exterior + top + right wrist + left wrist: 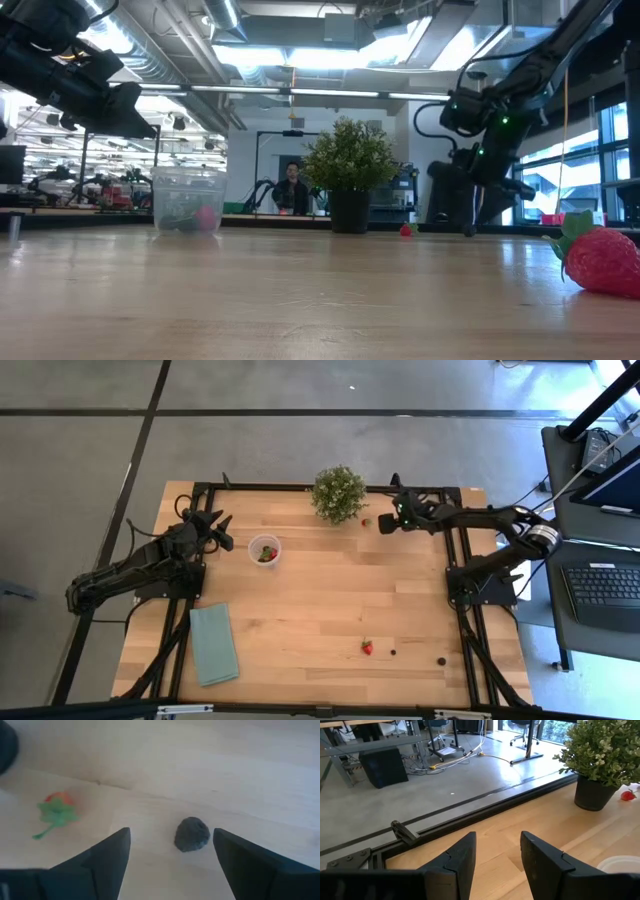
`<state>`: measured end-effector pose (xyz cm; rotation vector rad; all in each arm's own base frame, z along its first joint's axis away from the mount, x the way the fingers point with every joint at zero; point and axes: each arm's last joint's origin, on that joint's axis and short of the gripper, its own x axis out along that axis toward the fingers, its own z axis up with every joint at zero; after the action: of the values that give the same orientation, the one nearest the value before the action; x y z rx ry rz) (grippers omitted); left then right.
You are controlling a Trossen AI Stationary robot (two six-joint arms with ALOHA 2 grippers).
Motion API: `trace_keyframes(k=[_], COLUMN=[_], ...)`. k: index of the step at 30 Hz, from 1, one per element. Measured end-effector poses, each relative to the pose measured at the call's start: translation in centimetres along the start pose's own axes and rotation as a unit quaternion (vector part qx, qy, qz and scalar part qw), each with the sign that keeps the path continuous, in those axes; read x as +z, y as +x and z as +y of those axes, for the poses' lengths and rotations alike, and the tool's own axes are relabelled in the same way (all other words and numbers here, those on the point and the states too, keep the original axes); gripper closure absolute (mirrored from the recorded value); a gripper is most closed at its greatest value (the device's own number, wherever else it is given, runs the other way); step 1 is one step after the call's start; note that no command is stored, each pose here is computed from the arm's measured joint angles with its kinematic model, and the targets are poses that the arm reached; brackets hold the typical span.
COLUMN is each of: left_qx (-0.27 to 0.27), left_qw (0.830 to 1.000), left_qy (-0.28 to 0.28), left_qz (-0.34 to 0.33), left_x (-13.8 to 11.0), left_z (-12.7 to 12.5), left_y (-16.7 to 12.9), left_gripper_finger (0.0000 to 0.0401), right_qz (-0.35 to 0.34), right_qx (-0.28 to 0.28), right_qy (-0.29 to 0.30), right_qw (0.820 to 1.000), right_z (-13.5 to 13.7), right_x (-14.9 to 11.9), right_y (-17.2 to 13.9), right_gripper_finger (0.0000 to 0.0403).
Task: Pick and placing Produce into tupperware
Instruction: Put the blackberry into the transparent container
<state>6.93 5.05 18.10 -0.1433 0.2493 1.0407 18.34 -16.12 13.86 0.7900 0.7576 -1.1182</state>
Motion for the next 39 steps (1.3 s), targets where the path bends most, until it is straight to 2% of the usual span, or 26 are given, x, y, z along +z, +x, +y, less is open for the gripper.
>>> trace_keyframes(k=[21, 25, 34, 39], left_qx=[0.000, 0.000, 0.000, 0.000], left_qw=[1.000, 1.000, 1.000, 1.000], left_qy=[0.001, 0.000, 0.000, -0.004], left_qz=[0.000, 0.000, 0.000, 0.000], left_x=[0.0, 0.0, 0.0, 0.0], left_z=[0.0, 0.0, 0.0, 0.0], left_y=[0.0, 0.0, 0.0, 0.0], left_gripper_finger=[0.0256, 0.0256, 0.0256, 0.0256], right_qz=[0.016, 0.020, 0.033, 0.034], right_qx=[-0.034, -0.038, -0.050, -0.050], right_qy=[-0.007, -0.007, -0.010, -0.012], right_qw=[0.999, 0.999, 0.998, 0.998], right_z=[0.0, -0.1, -0.4, -0.4], right_x=[-0.7, -0.8, -1.0, -1.0], right_y=[2.4, 2.4, 2.4, 2.4], right_gripper_finger=[0.0122, 0.0149, 0.0247, 0.0288])
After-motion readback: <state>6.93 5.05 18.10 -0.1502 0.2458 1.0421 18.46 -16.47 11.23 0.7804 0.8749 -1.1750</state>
